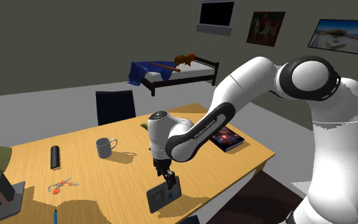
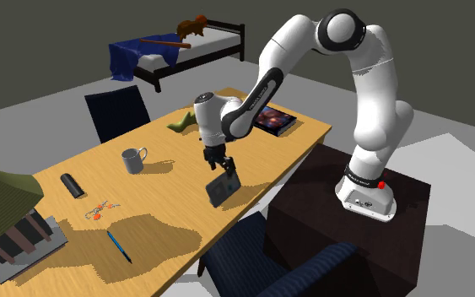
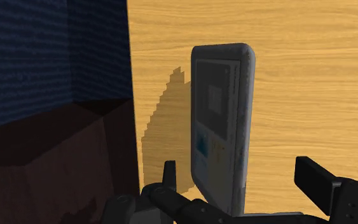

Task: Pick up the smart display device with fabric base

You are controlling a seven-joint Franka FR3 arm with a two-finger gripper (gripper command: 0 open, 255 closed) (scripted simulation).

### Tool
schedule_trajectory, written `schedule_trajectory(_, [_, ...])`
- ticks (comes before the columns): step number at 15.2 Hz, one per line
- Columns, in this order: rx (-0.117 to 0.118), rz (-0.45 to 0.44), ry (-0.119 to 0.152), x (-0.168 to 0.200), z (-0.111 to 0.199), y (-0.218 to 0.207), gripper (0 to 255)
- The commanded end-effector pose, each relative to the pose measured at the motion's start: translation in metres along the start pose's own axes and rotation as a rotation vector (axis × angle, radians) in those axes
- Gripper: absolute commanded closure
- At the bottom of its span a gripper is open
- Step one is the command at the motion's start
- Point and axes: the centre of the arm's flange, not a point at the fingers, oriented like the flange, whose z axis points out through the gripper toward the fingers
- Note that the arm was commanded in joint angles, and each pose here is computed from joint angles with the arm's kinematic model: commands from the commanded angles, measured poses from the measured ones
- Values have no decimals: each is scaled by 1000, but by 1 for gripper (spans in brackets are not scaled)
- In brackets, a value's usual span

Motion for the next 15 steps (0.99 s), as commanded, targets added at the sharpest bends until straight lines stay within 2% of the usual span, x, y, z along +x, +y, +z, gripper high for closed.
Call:
schedule_trajectory(1, [-3,14,0,-2,14,-4,0])
schedule_trajectory(6, [-3,14,0,-4,43,-8,0])
schedule_trajectory(8, [-3,14,0,-4,43,-8,0])
schedule_trajectory(9, [-3,14,0,-3,42,-8,255])
schedule_trajectory(15, [-3,14,0,-3,42,-8,255])
